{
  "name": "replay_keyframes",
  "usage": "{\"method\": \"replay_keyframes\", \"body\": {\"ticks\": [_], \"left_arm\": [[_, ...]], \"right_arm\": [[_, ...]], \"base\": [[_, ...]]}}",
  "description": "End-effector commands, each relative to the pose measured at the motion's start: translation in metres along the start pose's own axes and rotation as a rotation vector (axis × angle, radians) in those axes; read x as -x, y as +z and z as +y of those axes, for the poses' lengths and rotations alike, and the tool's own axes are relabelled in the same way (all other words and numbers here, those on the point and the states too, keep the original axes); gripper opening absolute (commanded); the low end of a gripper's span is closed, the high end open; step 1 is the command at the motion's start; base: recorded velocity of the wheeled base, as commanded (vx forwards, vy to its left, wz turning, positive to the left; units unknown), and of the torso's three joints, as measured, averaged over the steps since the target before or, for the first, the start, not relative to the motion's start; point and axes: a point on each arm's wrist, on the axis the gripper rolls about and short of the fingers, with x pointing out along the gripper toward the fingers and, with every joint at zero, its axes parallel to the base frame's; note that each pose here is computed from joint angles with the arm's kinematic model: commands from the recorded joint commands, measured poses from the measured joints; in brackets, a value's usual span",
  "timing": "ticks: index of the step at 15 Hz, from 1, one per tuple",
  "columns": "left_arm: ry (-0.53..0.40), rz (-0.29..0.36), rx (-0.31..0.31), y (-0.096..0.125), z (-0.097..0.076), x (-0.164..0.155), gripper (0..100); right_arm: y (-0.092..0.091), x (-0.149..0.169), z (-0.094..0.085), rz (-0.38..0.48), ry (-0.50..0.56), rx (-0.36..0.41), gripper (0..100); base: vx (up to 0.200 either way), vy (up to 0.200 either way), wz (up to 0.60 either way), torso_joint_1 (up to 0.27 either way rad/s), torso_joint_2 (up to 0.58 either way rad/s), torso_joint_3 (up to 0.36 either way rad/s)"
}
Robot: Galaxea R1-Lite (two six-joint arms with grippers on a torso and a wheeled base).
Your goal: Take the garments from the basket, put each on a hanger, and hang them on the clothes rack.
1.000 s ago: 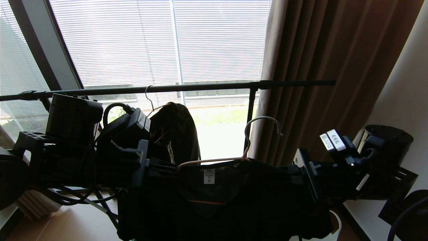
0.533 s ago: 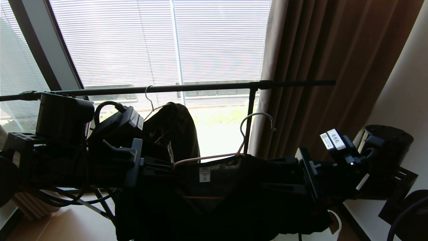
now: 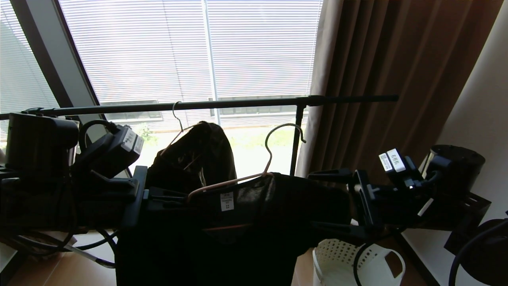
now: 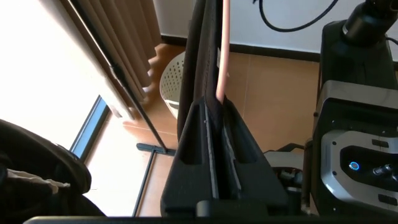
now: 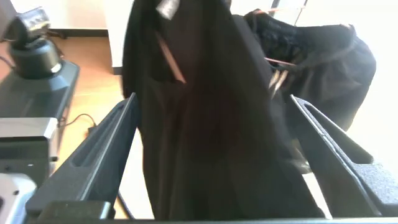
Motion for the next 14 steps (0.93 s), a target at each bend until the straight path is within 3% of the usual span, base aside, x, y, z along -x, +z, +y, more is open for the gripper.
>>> {"method": "replay_keyframes", "body": {"ticks": [1,6,14], "left_arm": [[0.017,-0.015,-0.015,0.002,-0.005,0.009,0],[0.048,-0.03,-0.026,0.006,-0.007,0.018,0],[0.113,-0.059,-0.023,0.014,-0.011,0.036,0]], "right_arm": [[-0.008,0.001,-0.01,0.012,-0.023,-0.019,100],[-0.033,0.005,-0.038,0.044,-0.082,-0.072,100],[-0.052,0.008,-0.056,0.067,-0.116,-0.112,100]], "base": [[0.0,0.0,0.0,0.0,0.0,0.0],[0.0,0.0,0.0,0.0,0.0,0.0],[0.0,0.0,0.0,0.0,0.0,0.0]]}}
